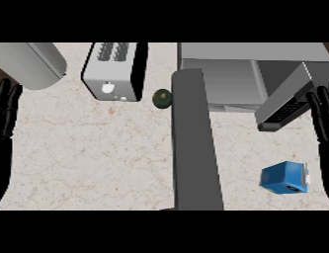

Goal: Pick up the milk, place it into the microwave and close the microwave

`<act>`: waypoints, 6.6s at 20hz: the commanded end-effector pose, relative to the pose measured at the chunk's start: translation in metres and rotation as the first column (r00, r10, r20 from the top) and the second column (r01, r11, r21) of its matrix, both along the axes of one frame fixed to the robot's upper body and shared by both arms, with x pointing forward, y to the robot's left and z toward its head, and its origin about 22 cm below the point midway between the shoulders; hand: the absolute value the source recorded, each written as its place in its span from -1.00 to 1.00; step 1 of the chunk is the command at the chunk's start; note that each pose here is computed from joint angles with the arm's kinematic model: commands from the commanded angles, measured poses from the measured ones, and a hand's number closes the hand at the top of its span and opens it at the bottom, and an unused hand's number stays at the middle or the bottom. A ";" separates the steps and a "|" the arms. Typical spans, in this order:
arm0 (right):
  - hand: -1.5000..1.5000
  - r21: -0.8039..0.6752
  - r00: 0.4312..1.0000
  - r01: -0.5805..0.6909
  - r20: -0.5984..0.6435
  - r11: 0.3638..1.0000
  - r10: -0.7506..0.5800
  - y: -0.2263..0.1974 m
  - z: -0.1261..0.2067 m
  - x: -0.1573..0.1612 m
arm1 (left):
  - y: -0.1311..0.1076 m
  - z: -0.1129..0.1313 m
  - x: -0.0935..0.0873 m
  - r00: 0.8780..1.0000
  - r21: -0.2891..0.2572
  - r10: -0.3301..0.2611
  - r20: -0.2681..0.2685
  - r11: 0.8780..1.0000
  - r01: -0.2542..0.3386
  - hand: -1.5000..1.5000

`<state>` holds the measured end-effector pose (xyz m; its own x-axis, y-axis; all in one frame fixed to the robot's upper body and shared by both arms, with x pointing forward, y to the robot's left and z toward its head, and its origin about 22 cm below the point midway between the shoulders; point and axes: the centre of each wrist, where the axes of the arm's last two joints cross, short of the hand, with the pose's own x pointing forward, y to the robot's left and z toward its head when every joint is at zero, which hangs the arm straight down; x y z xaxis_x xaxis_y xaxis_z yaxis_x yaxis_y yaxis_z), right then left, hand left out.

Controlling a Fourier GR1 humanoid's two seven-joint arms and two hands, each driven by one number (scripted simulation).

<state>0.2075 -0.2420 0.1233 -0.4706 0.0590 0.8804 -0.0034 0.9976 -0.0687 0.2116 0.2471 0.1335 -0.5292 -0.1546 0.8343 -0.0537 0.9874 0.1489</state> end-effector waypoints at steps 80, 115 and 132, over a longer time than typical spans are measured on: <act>1.00 0.093 0.966 -0.187 -0.166 0.978 0.200 -0.085 -0.278 -0.010 | -0.019 -0.035 -0.078 0.984 -0.153 -0.073 -0.163 0.987 0.048 -1.00; 1.00 -0.241 0.969 0.118 -0.183 0.963 -0.164 0.050 -0.164 0.152 | 0.016 -0.043 -0.078 0.973 -0.153 -0.087 -0.212 0.987 0.055 -1.00; 1.00 -0.428 0.823 0.511 -0.007 0.745 -0.568 -0.005 -0.117 0.212 | 0.024 -0.042 -0.067 0.972 -0.125 -0.114 -0.205 0.988 0.089 -1.00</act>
